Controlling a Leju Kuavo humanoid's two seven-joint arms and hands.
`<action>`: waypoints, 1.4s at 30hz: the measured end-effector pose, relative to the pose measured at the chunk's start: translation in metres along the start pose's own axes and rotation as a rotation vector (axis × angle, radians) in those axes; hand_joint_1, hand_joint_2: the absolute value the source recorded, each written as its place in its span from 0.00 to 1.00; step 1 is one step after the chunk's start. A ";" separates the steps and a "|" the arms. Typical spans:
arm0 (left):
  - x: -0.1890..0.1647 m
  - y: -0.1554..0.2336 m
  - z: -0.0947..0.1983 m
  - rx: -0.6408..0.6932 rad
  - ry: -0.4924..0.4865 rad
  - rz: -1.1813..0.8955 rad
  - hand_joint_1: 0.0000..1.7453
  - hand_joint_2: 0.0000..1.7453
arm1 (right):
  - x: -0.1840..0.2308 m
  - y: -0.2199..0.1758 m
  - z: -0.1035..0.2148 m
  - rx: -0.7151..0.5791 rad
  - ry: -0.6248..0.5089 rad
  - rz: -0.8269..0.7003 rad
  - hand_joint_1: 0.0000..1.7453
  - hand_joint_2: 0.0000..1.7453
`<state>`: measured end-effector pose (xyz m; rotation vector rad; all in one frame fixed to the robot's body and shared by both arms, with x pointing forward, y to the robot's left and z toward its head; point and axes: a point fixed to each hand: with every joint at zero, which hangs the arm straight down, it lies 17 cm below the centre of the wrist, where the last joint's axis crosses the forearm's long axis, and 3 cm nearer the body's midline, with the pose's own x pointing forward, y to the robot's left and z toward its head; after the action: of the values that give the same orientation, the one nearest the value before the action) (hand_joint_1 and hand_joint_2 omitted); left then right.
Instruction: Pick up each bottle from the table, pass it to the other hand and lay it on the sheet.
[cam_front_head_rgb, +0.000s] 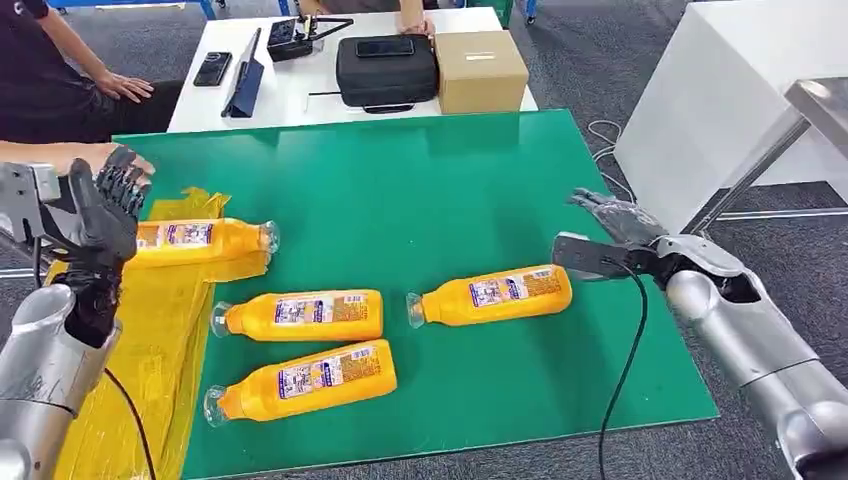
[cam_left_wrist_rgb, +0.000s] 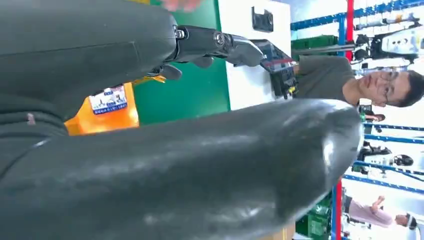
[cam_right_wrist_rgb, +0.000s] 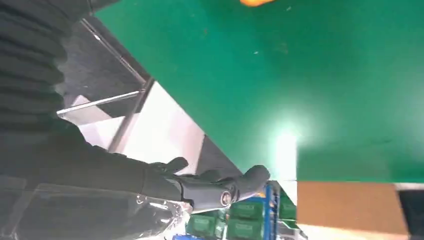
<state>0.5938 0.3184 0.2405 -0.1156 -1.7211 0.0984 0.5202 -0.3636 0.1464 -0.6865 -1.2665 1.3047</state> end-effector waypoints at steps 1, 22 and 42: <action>0.001 0.000 -0.001 -0.001 -0.002 -0.001 0.00 0.00 | -0.001 0.000 -0.001 0.002 0.002 0.001 0.00 1.00; -0.015 -0.023 -0.009 -0.037 0.038 -0.079 0.00 0.00 | 0.044 0.051 -0.019 0.129 -0.079 -0.103 0.00 1.00; -0.020 -0.026 -0.009 -0.034 0.055 -0.063 0.00 0.00 | 0.060 0.097 -0.016 0.254 -0.093 -0.086 0.00 1.00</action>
<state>0.6053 0.2895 0.2259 -0.0881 -1.6700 0.0188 0.4934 -0.2820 0.0699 -0.3914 -1.1649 1.4095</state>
